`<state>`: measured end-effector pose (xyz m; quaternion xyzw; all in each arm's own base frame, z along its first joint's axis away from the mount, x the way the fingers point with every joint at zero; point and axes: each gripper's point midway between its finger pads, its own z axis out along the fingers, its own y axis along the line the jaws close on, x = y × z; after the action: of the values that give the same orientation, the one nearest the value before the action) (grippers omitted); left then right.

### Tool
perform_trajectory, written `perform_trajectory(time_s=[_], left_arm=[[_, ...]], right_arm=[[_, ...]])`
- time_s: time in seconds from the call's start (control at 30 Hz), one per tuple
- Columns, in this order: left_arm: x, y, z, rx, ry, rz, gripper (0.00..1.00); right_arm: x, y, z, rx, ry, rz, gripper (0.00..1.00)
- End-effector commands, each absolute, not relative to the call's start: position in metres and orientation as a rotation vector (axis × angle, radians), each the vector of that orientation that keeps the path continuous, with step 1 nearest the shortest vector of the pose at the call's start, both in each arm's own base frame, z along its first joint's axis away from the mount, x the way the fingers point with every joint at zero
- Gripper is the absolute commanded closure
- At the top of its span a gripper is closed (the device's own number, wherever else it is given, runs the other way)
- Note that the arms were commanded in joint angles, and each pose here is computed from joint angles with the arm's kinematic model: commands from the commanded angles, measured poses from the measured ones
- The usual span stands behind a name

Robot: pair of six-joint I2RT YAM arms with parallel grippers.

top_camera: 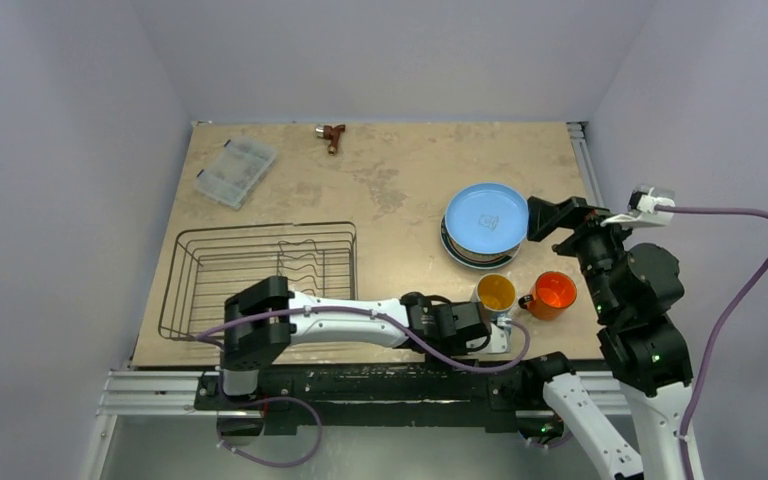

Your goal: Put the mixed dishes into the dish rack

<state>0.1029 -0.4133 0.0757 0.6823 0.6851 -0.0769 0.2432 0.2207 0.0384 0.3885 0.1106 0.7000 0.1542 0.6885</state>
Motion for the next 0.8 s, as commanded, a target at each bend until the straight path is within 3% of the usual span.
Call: perform_trajectory(time_s=[0.0, 0.1, 0.23, 0.43, 0.5, 0.53, 0.57, 0.77], left_arm=[[0.111, -0.423, 0.067, 1.857, 1.851, -0.147, 0.26], [0.113, -0.424, 0.053, 1.871, 1.841, -0.008, 0.38], [0.109, -0.421, 0.027, 1.921, 1.765, 0.208, 0.45], [0.099, -0.428, 0.029, 1.902, 1.65, 0.335, 0.71], [0.099, -0.429, 0.034, 1.881, 1.657, 0.313, 0.85], [0.098, -0.429, 0.036, 1.88, 1.654, 0.306, 0.97], [0.098, -0.43, 0.037, 1.879, 1.654, 0.302, 1.0], [0.092, -0.43, 0.069, 1.863, 1.656, 0.215, 1.0]], right_arm=[[0.229, 0.045, 0.386, 0.237, 1.569, 0.369, 0.01], [0.235, 0.048, 0.379, 0.232, 1.582, 0.376, 0.01], [0.241, 0.053, 0.371, 0.228, 1.598, 0.389, 0.01], [0.241, 0.054, 0.365, 0.215, 1.619, 0.385, 0.01], [0.24, 0.052, 0.366, 0.218, 1.616, 0.373, 0.01], [0.239, 0.051, 0.368, 0.219, 1.614, 0.37, 0.01], [0.238, 0.051, 0.368, 0.218, 1.612, 0.368, 0.01], [0.236, 0.052, 0.373, 0.201, 1.611, 0.371, 0.01]])
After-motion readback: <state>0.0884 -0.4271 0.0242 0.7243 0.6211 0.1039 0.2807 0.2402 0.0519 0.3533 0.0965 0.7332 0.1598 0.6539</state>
